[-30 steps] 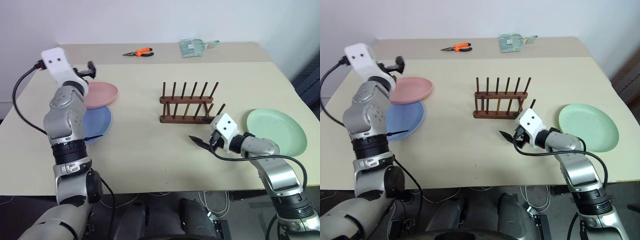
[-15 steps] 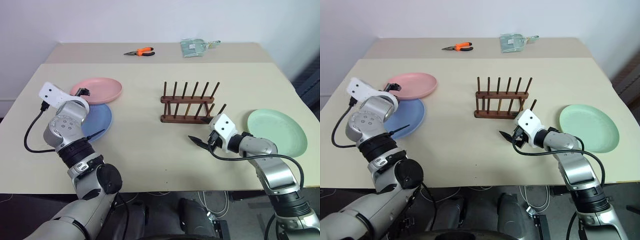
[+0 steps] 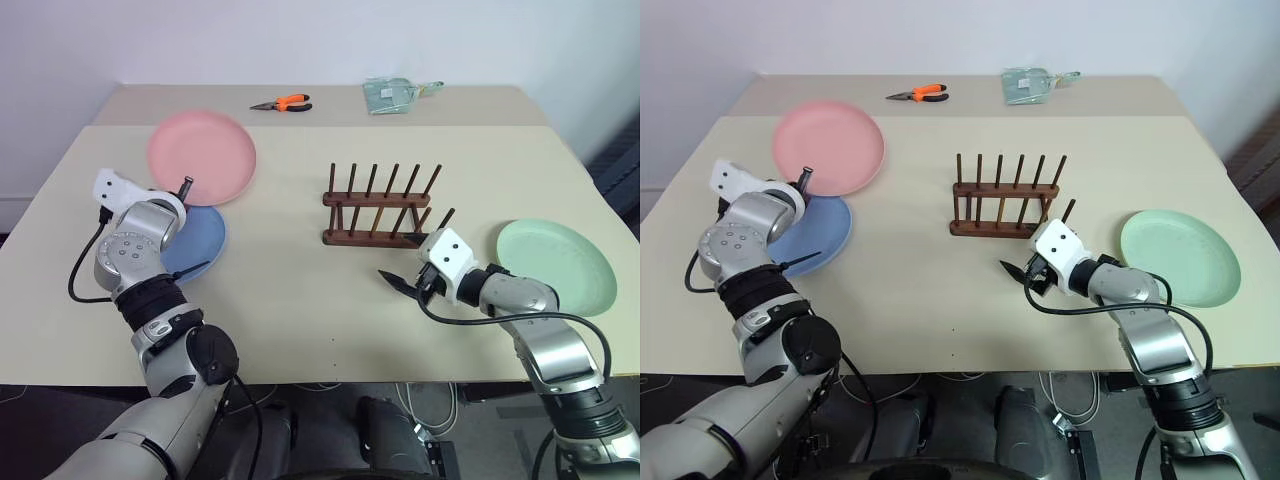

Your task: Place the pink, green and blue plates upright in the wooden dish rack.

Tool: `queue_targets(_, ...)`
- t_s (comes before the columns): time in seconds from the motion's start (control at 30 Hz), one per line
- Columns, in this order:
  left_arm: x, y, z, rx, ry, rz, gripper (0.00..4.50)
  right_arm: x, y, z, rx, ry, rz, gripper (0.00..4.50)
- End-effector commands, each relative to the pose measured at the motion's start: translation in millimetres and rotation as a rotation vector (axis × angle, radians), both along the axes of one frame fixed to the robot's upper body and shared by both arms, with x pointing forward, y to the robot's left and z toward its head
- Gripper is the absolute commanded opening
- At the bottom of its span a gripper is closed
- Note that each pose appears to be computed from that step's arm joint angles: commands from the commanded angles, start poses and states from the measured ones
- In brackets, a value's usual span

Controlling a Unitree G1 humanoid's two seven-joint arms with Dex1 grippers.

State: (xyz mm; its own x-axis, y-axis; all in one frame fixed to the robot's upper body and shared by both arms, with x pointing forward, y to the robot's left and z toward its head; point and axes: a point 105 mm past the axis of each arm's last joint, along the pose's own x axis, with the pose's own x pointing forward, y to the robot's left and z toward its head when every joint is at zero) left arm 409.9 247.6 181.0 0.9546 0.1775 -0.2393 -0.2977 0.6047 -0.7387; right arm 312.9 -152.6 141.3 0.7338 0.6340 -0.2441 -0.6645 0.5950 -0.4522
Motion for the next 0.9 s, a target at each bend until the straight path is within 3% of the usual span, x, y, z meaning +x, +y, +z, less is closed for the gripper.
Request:
queue_targets(0.03,0.0,-47.4,56.0,0.169,-0.242,-0.21,0.0,-3.2,12.3,75.9,0.066,-0.172,0.103,4.4)
queue_targets(0.13,-4.5,-90.6,76.5,0.266,-0.329,-0.361,0.0,-3.5,32.9,105.2,-0.04,-0.318,0.176,4.4)
queue_targets(0.27,-14.4,-136.4,99.3,0.307,-0.428,-0.502,0.0,8.6,54.9,117.0,-0.266,-0.534,0.205,4.4)
queue_targets(0.5,-30.3,-182.0,110.1,0.258,-0.46,-0.653,0.0,38.5,64.6,99.5,-0.563,-0.73,0.185,4.4)
queue_targets(0.6,-36.0,-189.5,106.2,0.249,-0.449,-0.695,0.0,47.4,54.0,91.3,-0.644,-0.76,0.143,3.57)
queue_targets(0.8,-37.9,-188.7,97.6,0.224,-0.422,-0.719,0.0,51.6,42.6,98.5,-0.696,-0.84,0.061,0.53)
queue_targets(0.83,-38.2,-188.7,98.1,0.204,-0.427,-0.722,0.29,52.0,41.2,99.4,-0.706,-0.852,0.052,0.01)
queue_targets(0.9,-39.3,-185.8,107.3,0.145,-0.482,-0.709,0.99,52.2,36.9,104.0,-0.721,-0.887,0.027,0.0)
